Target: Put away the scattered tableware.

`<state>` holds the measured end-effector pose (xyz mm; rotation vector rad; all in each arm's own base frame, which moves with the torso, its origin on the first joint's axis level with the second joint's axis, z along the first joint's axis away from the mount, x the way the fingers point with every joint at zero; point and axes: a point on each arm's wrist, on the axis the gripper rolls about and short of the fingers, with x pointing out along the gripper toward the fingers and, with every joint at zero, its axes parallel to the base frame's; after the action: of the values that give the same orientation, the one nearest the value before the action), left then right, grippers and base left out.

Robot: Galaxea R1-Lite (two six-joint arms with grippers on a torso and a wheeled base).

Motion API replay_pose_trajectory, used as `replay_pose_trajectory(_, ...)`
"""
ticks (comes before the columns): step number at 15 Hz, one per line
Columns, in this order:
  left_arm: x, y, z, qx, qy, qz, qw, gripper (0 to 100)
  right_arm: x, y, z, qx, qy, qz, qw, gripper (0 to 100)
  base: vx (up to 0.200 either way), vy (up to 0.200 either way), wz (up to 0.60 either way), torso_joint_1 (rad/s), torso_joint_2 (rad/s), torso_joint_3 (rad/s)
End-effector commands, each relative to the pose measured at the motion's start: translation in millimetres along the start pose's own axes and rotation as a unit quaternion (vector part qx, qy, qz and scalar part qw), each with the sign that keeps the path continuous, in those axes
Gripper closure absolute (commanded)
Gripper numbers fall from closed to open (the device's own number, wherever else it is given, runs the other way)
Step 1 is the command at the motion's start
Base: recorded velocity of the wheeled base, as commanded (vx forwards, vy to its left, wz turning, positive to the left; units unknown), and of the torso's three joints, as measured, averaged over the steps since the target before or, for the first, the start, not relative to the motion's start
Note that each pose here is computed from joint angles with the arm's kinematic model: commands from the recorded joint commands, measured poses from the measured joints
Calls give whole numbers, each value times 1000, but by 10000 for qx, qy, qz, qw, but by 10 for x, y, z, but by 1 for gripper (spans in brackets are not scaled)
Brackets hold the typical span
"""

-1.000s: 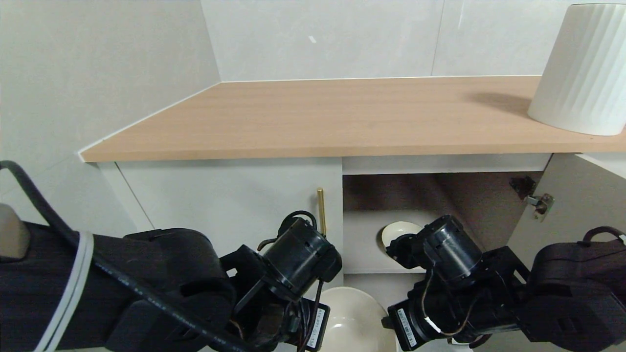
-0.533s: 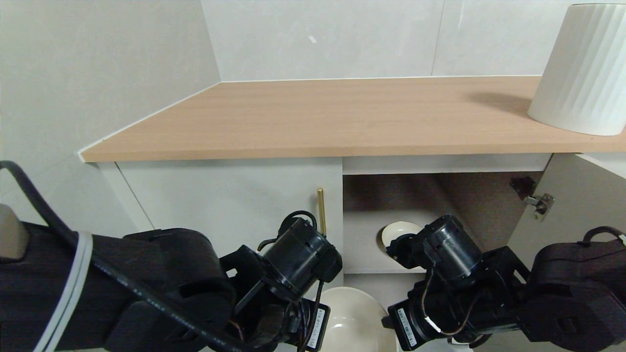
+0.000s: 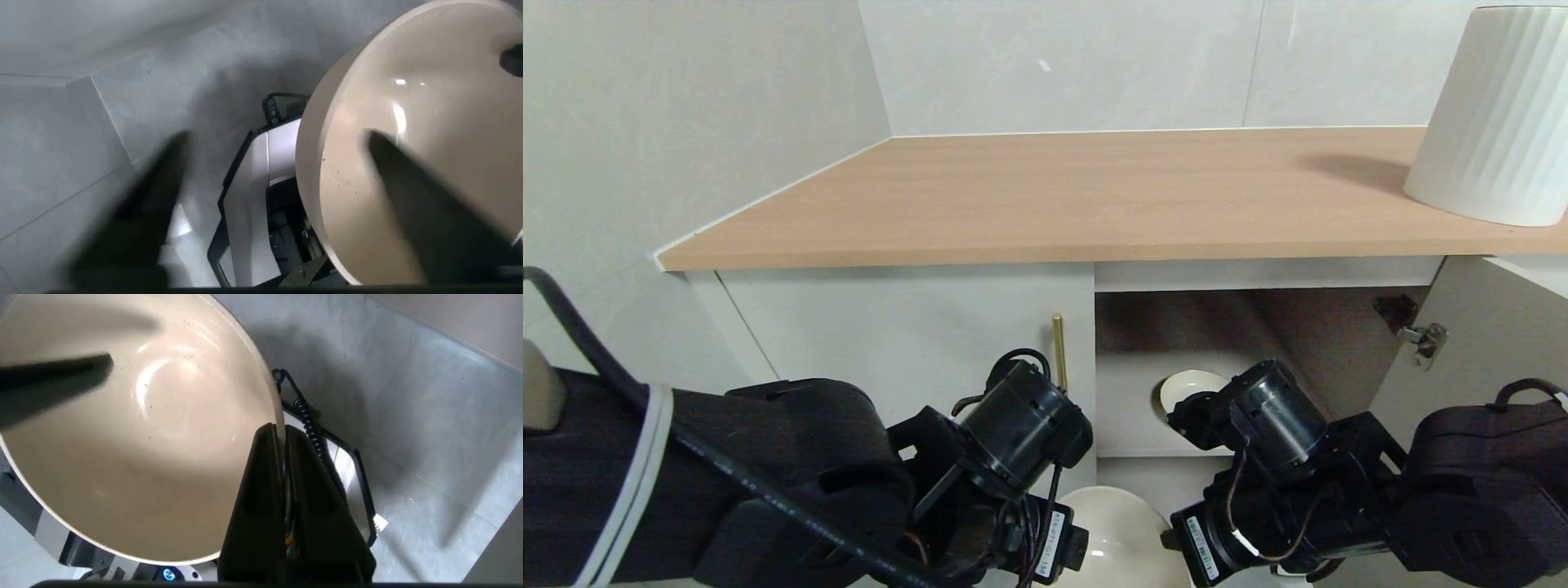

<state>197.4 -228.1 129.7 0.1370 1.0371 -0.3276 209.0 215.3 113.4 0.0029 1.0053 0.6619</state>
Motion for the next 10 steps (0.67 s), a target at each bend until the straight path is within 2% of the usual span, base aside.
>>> replay_pose_trajectory(1, -16, 0, 8, -16, -29, -14, 10000, 0, 4, 1, -1, -1, 2, -7, 10000, 100, 0, 0, 0, 0, 0, 0)
replay_pose_trajectory(2, -37, 2, 17, -57, -69, -35, 10000, 0, 0, -10, -1, 12, -9, -54, 10000, 100, 0, 0, 0, 0, 0, 0)
replay_pose_trajectory(3, -80, 1, 39, -164, -153, -83, 9997, 0, 7, -41, 4, 27, -61, -232, 9997, 100, 0, 0, 0, 0, 0, 0)
replay_pose_trajectory(5, -176, 21, 78, -288, -314, -169, 9989, 0, 62, -167, 27, 128, -158, -815, 9965, 100, 0, 0, 0, 0, 0, 0)
replay_pose_trajectory(6, -190, 27, 83, -301, -337, -187, 9988, 0, 80, -220, 45, 188, -194, -981, 9948, 100, 0, 0, 0, 0, 0, 0)
replay_pose_trajectory(7, -177, 17, 95, -321, -386, -206, 9985, 0, 116, -386, 112, 392, -285, -1372, 9894, 100, 0, 0, 0, 0, 0, 0)
replay_pose_trajectory(10, -190, 20, 96, -321, -412, -220, 9984, 0, 112, -703, 250, 841, -572, -1760, 9791, 100, 0, 0, 0, 0, 0, 0)
